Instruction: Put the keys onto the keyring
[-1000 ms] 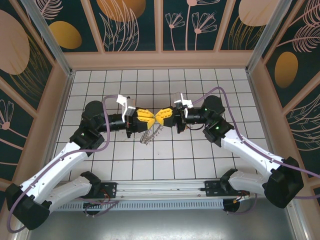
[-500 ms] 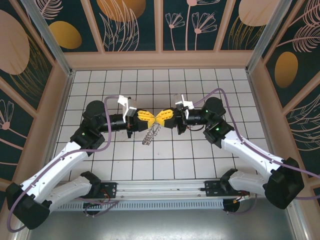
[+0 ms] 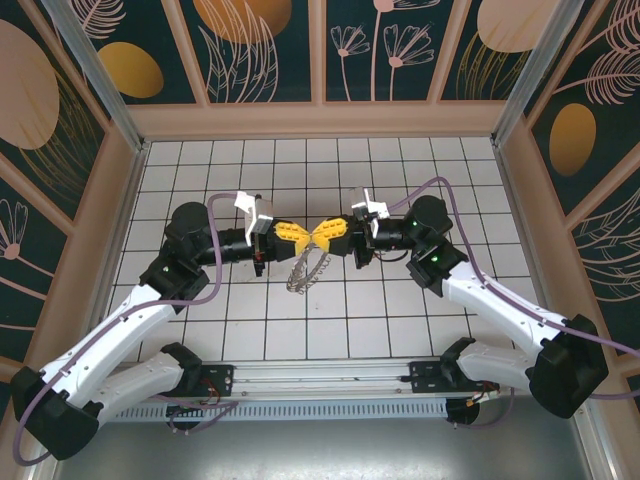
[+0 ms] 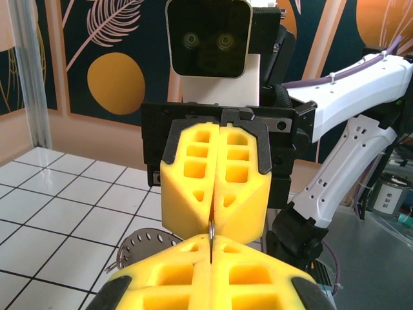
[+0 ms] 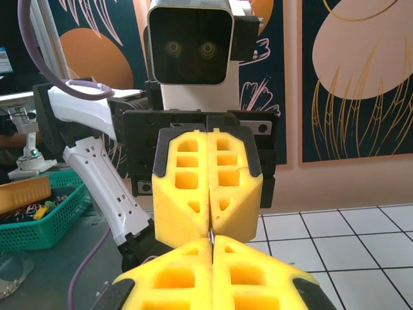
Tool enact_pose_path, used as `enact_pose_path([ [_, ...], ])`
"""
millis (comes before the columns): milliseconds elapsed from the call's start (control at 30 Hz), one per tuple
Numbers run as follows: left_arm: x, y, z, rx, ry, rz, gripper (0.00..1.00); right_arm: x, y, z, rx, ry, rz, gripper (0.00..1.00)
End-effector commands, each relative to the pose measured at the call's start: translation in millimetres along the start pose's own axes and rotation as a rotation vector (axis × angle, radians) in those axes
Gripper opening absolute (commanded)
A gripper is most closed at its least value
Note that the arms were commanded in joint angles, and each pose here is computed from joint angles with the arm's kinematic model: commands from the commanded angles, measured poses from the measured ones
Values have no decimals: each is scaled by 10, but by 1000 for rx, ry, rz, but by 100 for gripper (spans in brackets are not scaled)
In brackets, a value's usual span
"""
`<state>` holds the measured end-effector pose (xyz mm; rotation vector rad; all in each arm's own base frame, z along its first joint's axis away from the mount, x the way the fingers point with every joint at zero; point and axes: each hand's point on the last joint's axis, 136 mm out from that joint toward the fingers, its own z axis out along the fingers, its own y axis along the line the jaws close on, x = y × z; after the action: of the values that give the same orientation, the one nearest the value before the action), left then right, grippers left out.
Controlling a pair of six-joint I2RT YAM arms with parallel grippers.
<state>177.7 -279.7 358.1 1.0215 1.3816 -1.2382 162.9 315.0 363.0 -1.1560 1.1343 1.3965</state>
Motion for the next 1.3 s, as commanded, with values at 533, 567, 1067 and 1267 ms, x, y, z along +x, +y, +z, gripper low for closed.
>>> enact_pose_path([
  [533,128,158,45,-52,195,90,0,176,-244,-278,396,220,-84,30],
  [567,152,169,54,-49,219,91,0,217,-239,-289,410,248,-82,30],
  [1067,428,278,93,-29,424,96,0,328,-255,-284,449,344,-90,27],
  [1267,496,250,140,-20,454,89,0,379,-211,-213,390,355,-92,27],
])
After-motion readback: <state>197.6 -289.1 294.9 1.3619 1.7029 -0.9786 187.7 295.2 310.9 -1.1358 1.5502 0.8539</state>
